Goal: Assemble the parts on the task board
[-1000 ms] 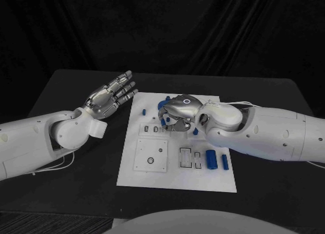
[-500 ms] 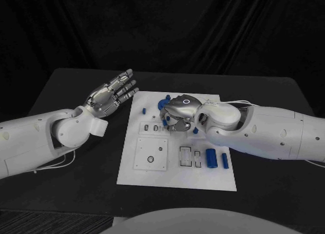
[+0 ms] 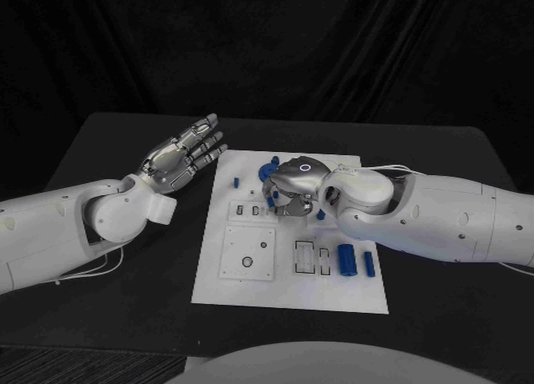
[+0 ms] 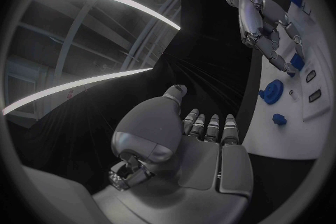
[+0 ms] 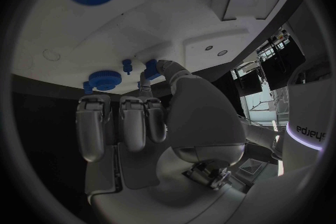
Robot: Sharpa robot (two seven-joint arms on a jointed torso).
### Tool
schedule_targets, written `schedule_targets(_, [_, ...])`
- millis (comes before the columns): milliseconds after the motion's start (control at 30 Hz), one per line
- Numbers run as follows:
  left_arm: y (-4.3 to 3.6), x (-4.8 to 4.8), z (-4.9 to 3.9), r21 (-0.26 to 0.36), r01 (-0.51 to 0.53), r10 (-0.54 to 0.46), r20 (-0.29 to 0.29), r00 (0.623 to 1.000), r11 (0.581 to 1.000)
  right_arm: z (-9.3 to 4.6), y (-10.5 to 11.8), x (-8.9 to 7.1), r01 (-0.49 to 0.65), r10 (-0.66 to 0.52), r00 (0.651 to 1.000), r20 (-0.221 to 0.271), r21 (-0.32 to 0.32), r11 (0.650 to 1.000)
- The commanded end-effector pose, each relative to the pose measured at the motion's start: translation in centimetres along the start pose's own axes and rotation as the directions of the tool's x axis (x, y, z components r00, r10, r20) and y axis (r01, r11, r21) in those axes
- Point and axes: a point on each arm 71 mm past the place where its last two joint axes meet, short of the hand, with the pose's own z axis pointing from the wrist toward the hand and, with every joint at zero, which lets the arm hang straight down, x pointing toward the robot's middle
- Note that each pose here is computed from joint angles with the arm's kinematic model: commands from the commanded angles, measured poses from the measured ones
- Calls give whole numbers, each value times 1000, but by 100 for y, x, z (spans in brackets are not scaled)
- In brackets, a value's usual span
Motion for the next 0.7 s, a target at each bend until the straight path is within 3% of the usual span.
schedule_targets(33, [-7, 17, 4, 12, 3, -3, -21, 1000, 1000, -8, -13, 72, 10, -9, 999, -39, 26, 1000])
schedule_targets(700, [-4, 9, 11, 9, 2, -2, -21, 1000, 1000, -9, -15, 115, 12, -10, 998, -64, 24, 1000])
